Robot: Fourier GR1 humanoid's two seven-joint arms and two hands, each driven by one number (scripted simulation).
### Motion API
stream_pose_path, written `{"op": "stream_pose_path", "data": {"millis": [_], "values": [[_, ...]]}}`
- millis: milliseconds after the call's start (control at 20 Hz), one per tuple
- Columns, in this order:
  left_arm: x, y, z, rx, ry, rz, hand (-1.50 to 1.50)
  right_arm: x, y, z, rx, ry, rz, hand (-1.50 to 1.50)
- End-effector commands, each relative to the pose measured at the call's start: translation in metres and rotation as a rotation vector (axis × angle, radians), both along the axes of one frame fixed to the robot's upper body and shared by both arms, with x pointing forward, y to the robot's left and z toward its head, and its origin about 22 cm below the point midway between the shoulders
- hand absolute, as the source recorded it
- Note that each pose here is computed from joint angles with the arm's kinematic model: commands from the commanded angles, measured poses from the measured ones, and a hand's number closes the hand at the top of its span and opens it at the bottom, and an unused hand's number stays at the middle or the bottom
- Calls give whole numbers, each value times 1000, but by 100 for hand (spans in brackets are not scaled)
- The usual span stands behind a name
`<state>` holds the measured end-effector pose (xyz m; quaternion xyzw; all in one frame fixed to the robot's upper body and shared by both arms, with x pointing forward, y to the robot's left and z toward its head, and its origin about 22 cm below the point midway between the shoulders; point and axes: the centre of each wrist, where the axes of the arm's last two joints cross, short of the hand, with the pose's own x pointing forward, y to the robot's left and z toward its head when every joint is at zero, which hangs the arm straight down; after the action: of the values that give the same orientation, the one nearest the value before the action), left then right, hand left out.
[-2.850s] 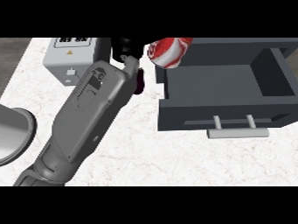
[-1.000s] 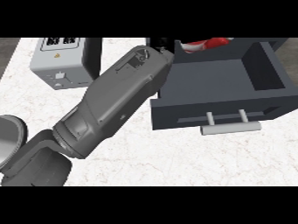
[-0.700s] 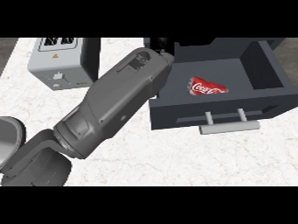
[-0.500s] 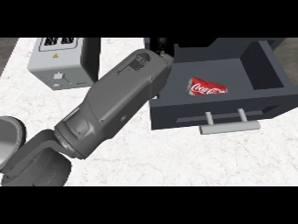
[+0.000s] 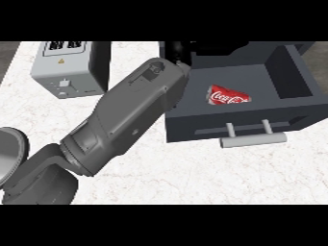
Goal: Pick up the can, place it into the drawer and close the drawer
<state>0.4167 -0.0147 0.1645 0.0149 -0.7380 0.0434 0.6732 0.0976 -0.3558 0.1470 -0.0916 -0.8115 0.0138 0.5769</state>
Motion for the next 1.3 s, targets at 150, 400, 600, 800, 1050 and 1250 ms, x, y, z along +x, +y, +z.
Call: {"op": "stream_pose_path", "data": {"millis": [150, 400, 600, 800, 1050, 1250], "values": [[-3, -6, 11, -36, -64, -15, -150, 11, 18, 30, -253, -126, 46, -150], [-6, -16, 30, -55, -100, -24, -150, 20, 41, 34, -391, -151, 54, -150], [-6, -9, 11, -52, -85, -8, -150, 43, 50, 41, -464, -156, 41, -150], [-3, -14, 34, -76, -75, -43, -150, 68, 67, 25, -558, -141, 44, -150], [-7, -20, 44, -81, -47, -27, -150, 106, 99, 25, -681, -150, 12, -150], [4, 8, 14, -70, -62, -14, -150, 145, 110, 18, -744, -176, -11, -150]]}}
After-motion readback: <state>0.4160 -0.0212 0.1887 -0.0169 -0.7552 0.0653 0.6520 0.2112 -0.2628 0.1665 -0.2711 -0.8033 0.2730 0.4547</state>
